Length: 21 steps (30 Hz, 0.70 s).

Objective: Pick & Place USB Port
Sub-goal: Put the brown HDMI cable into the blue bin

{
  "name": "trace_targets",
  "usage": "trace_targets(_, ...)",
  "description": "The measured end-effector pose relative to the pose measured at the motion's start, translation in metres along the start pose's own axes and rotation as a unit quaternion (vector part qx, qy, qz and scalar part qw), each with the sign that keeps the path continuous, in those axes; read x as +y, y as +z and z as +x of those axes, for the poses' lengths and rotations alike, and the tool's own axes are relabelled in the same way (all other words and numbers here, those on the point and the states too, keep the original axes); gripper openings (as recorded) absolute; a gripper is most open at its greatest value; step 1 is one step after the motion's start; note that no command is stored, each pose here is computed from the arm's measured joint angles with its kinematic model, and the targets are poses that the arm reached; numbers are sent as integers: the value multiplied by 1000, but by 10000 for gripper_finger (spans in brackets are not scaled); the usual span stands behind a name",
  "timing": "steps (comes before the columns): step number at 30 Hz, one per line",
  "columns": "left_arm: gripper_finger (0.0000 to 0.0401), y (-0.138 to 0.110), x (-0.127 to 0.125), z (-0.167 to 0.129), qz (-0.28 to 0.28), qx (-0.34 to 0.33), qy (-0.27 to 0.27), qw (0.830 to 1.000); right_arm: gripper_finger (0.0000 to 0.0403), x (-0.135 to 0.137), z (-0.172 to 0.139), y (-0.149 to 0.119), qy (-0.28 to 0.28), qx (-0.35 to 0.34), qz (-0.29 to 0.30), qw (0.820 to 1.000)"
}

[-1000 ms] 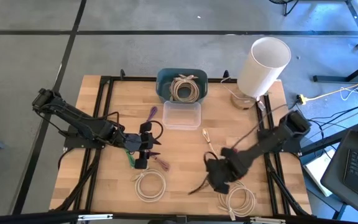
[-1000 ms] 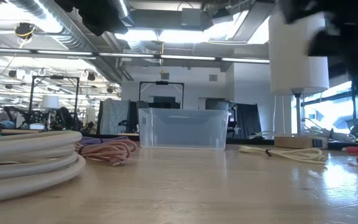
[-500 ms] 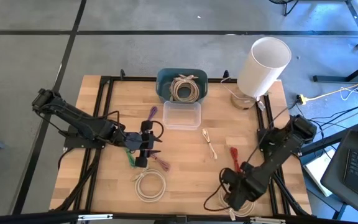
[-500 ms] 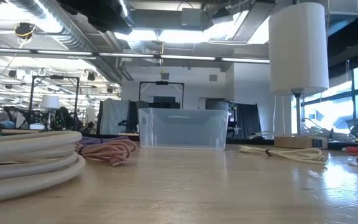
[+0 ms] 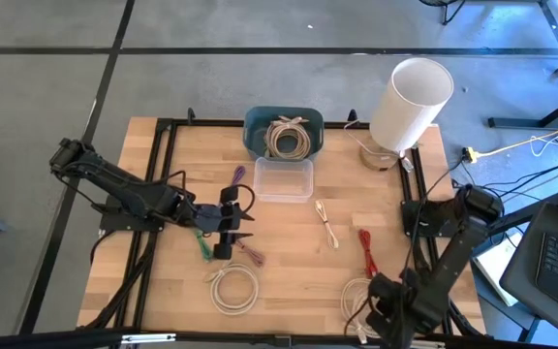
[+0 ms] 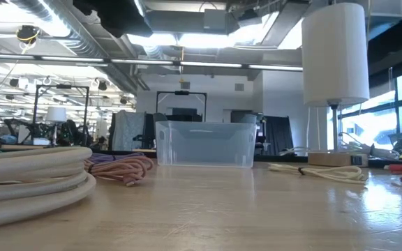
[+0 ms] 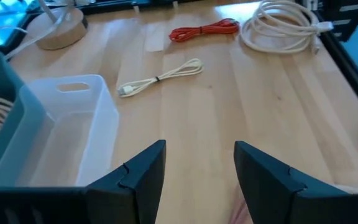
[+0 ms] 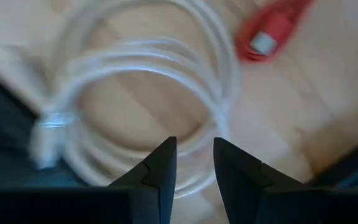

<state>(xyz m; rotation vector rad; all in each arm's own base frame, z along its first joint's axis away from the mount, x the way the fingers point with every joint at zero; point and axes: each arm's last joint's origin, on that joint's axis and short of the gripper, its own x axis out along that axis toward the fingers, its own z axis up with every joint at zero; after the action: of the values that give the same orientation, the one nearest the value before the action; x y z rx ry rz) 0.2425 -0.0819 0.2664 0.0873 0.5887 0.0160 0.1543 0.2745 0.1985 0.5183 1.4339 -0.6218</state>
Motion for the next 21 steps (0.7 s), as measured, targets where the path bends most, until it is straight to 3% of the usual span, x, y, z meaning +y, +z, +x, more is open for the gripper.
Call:
trace_targets(5, 184, -1, -8, -3, 8, -2, -14, 1000, 108, -7, 17, -10, -3, 14, 26, 1000)
trace_targets(10, 184, 0, -12, -4, 8, -9, -20, 1000, 108, -6, 35, -12, 35, 27, 29, 999)
trace_targets(21, 184, -3, -29, -11, 4, -8, -49, 999, 95, -23, 75, -7, 82, -16, 47, 995)
